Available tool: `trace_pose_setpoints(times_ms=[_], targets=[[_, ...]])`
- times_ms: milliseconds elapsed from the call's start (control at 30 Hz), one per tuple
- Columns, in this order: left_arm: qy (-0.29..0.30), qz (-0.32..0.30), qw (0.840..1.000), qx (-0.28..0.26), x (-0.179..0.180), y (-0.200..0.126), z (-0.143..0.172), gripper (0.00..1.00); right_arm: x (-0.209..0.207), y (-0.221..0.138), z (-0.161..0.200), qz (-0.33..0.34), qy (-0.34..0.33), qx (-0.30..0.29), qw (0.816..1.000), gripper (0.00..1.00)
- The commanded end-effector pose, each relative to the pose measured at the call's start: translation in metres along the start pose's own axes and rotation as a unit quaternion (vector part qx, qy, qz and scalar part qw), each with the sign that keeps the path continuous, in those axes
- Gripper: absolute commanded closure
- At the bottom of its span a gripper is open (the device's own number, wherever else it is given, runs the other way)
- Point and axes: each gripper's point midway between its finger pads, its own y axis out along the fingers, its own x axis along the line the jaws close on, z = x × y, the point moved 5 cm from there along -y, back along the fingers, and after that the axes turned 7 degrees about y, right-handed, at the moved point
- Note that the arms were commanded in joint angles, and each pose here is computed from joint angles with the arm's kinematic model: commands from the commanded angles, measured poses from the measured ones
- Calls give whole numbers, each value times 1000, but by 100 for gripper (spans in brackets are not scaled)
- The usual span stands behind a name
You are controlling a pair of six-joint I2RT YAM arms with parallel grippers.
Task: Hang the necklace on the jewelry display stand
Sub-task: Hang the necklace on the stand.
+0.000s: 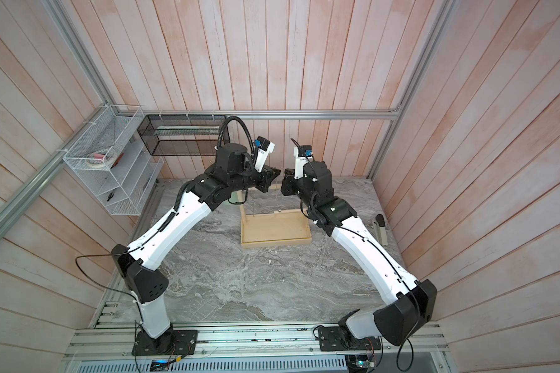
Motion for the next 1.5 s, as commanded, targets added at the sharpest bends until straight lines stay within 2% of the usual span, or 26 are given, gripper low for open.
trace_pose_setpoints(times_ms=[0, 233, 467, 800, 1167, 1467], targets=[[22, 5, 1000, 5, 1, 6, -10, 100, -19, 11, 1, 12, 1, -12, 1000, 100], [16, 22, 1000, -5, 1, 26, -17, 100, -52, 16, -6, 27, 30, -35, 999, 100], [-14, 38, 999, 0, -1, 55, 0, 100, -76, 19, -4, 44, 43, -54, 997, 100], [-35, 42, 998, -15, 4, 81, 7, 100, -101, 37, 8, 60, 51, -55, 995, 100], [-43, 24, 999, -16, 15, 92, 17, 100, -114, 56, 18, 68, 37, -46, 996, 100], [-53, -7, 998, -13, 32, 80, 23, 100, -106, 70, 26, 24, 32, -25, 999, 100]])
